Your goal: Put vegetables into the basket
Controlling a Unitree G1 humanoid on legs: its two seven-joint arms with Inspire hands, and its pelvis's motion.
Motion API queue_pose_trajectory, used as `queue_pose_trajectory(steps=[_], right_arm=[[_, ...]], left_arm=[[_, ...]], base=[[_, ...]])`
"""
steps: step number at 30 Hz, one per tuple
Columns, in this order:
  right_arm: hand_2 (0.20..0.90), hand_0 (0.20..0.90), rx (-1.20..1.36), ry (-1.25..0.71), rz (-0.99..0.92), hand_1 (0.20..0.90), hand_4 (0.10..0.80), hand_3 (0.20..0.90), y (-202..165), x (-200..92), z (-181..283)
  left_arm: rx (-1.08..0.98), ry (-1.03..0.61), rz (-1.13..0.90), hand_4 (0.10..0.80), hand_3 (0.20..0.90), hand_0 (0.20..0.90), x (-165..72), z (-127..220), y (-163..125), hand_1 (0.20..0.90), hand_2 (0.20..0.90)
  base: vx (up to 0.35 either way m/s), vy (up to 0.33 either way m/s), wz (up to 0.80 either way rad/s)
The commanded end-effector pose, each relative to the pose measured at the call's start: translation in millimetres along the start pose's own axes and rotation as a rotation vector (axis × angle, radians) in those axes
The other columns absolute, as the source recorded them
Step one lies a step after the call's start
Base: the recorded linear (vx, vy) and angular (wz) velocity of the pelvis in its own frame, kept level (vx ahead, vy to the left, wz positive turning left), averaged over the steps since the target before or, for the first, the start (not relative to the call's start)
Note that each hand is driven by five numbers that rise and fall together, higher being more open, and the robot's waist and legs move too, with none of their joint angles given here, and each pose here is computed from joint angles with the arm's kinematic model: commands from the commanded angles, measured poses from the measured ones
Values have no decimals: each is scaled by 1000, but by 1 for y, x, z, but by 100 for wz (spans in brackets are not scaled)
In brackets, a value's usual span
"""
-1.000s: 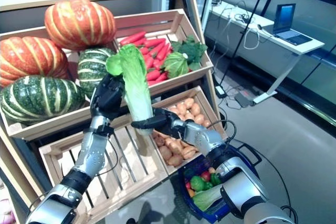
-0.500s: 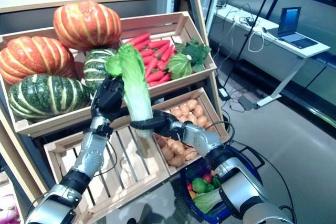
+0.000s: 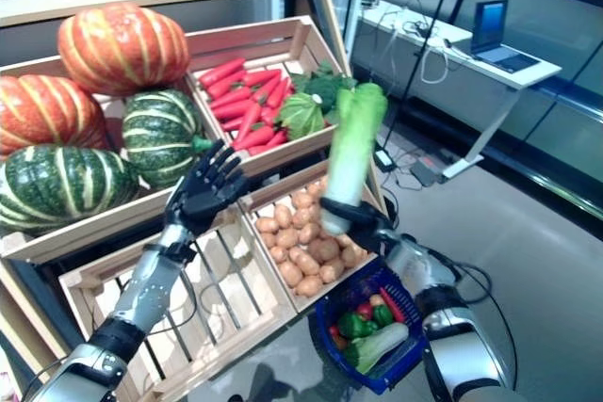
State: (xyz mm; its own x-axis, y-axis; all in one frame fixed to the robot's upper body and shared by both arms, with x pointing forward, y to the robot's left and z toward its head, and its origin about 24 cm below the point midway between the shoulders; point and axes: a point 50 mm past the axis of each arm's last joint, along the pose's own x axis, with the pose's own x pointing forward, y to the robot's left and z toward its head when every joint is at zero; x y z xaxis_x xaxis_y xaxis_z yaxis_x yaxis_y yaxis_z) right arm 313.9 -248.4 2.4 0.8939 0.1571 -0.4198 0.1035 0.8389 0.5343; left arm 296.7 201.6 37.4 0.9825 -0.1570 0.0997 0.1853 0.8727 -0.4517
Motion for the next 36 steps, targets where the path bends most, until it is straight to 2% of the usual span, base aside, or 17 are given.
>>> queue_pose_trajectory(steps=[1, 3, 8, 12, 18, 33, 34, 35, 36], right_arm=[[300, 300, -4, -187, -62, 300, 400, 300, -26, -15, 42], [300, 300, 0, -198, -118, 300, 400, 300, -40, -22, 41], [300, 300, 55, -300, -229, 300, 400, 300, -67, -39, 57], [300, 300, 81, -345, -265, 300, 400, 300, -66, -39, 76], [300, 300, 106, -367, -274, 300, 400, 300, -60, -38, 97], [300, 300, 223, -397, -297, 300, 400, 300, -39, -35, 137], [479, 479, 232, -404, -292, 479, 519, 479, -37, -35, 140], [900, 900, 242, -418, -284, 900, 800, 900, -37, -36, 143], [900, 900, 250, -427, -283, 900, 800, 900, -37, -37, 146]], left_arm=[[96, -117, -31, 800, 900, 900, 14, 31, 8, 900, 900], [124, -133, -7, 800, 900, 900, 16, 39, 14, 900, 900], [216, -279, 16, 800, 900, 900, 35, 90, 20, 900, 900], [248, -374, 30, 800, 900, 900, 45, 115, 16, 900, 900], [266, -445, 41, 800, 900, 900, 57, 137, 9, 900, 900], [246, -531, -2, 800, 900, 900, 69, 156, -15, 900, 900], [241, -536, -6, 800, 900, 900, 69, 157, -16, 900, 900], [240, -540, -10, 800, 900, 900, 68, 158, -17, 900, 900], [239, -543, -12, 800, 900, 900, 68, 159, -17, 900, 900]], base=[[19, 0, -28], [-45, -15, -27], [-339, -73, -24], [-300, -44, -7], [-133, -3, 4], [-64, 18, 10], [-30, 6, 4], [-55, 4, 2], [0, 0, 0]])
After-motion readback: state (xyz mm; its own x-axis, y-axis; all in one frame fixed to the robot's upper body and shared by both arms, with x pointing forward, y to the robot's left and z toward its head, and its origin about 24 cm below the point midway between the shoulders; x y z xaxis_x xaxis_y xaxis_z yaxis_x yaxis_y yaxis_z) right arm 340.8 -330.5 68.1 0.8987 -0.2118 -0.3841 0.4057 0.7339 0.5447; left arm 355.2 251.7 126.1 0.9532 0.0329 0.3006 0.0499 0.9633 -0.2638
